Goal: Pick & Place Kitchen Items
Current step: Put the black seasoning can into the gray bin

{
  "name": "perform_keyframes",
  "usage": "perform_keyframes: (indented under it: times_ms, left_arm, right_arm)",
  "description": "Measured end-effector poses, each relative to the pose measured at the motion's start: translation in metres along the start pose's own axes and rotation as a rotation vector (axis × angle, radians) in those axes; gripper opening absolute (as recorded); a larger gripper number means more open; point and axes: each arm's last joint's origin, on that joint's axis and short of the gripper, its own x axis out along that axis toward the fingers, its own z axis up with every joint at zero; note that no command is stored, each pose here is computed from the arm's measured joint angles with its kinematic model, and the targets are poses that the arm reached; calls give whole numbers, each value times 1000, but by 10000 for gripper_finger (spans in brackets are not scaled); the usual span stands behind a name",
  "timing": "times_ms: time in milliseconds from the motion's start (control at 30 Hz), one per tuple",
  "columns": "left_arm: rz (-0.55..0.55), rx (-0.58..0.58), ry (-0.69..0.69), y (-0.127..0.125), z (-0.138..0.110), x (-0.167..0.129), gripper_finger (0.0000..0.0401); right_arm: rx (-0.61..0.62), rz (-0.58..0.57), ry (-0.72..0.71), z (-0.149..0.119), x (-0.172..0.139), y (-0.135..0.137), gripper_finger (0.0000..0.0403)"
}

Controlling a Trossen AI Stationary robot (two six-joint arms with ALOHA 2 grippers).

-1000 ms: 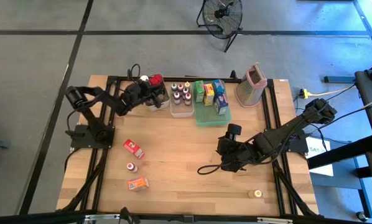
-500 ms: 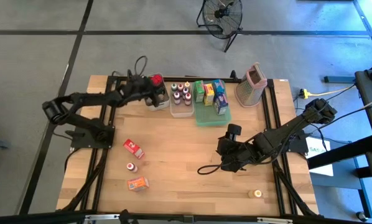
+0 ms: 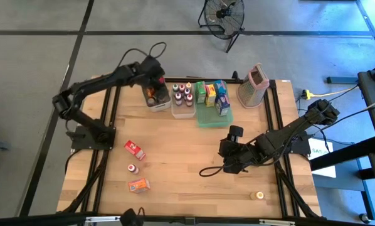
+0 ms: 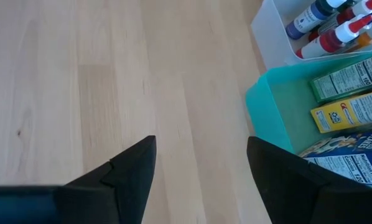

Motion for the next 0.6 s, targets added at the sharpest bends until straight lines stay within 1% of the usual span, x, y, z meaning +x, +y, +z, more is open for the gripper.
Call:
perform_keyframes:
  times_ms: [67, 133, 233, 400, 600]
  left_arm:
    - [-5, -4, 91, -1, 6, 6, 218]
    - [19, 0, 171, -1, 11, 15, 223]
    - [30, 0, 239, -1, 19, 34, 224]
    - [23, 34, 306, 1, 26, 59, 220]
    - [16, 4, 392, 7, 24, 76, 220]
  right_arm:
    - [-1, 0, 1, 0, 0, 0, 253]
    - [0, 2, 3, 0, 0, 0, 253]
    - [2, 8, 6, 0, 0, 0, 253]
    - [4, 15, 10, 0, 0, 0, 254]
    - [3, 15, 10, 0, 0, 0, 254]
